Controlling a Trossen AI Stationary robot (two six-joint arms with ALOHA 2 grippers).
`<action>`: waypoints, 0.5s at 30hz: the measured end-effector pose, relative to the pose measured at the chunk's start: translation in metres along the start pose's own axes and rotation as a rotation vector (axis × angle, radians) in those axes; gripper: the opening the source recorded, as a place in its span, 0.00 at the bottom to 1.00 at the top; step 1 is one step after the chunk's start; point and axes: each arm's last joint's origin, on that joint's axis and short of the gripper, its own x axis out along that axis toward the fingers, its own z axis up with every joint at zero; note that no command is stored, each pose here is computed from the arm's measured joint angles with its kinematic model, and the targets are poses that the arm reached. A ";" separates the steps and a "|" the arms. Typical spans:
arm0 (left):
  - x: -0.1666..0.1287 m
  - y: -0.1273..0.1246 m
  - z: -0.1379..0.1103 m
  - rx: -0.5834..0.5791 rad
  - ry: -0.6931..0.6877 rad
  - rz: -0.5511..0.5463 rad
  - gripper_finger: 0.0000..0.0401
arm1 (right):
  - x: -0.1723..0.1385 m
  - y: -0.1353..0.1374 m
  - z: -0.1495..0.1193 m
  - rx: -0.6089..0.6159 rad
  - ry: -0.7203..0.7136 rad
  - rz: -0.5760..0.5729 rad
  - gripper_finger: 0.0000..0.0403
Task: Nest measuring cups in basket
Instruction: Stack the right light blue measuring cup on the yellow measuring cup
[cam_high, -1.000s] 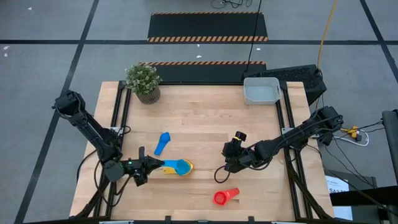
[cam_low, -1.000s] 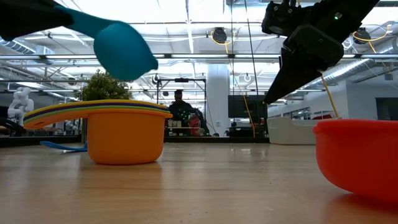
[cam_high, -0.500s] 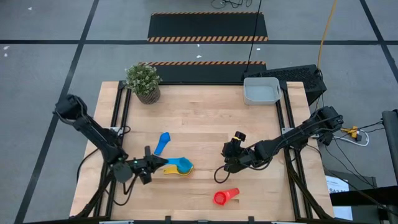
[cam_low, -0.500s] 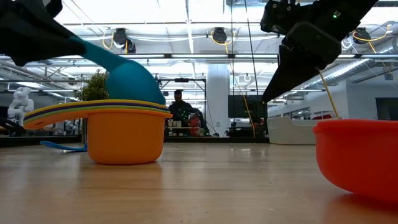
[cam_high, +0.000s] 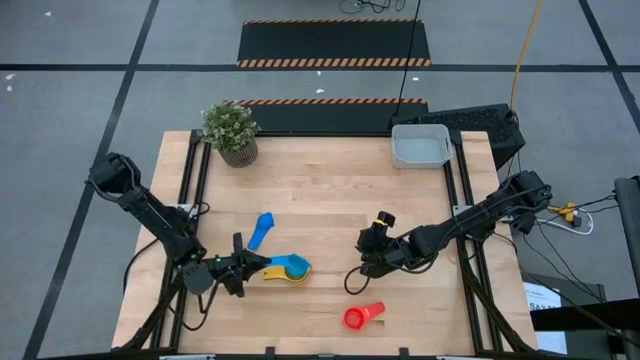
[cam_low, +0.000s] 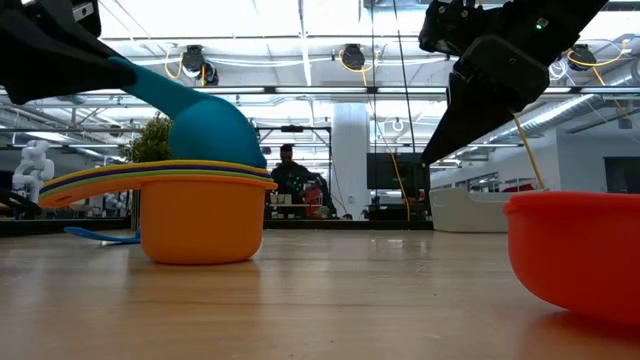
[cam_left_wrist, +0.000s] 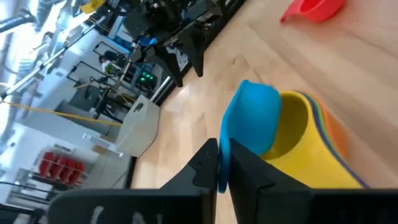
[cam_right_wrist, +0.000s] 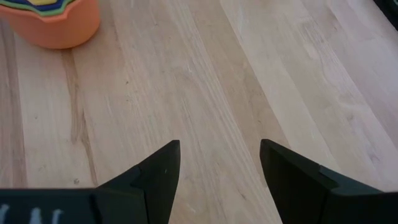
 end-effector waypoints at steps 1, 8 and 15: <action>0.000 0.000 0.000 -0.006 0.000 -0.001 0.10 | 0.000 0.000 0.000 -0.004 0.000 0.000 0.53; 0.000 0.000 0.000 -0.026 0.000 -0.003 0.27 | 0.000 0.000 0.000 -0.011 0.000 0.001 0.53; 0.000 0.000 0.000 -0.226 0.003 0.002 0.40 | 0.000 0.000 0.000 -0.011 0.001 0.001 0.53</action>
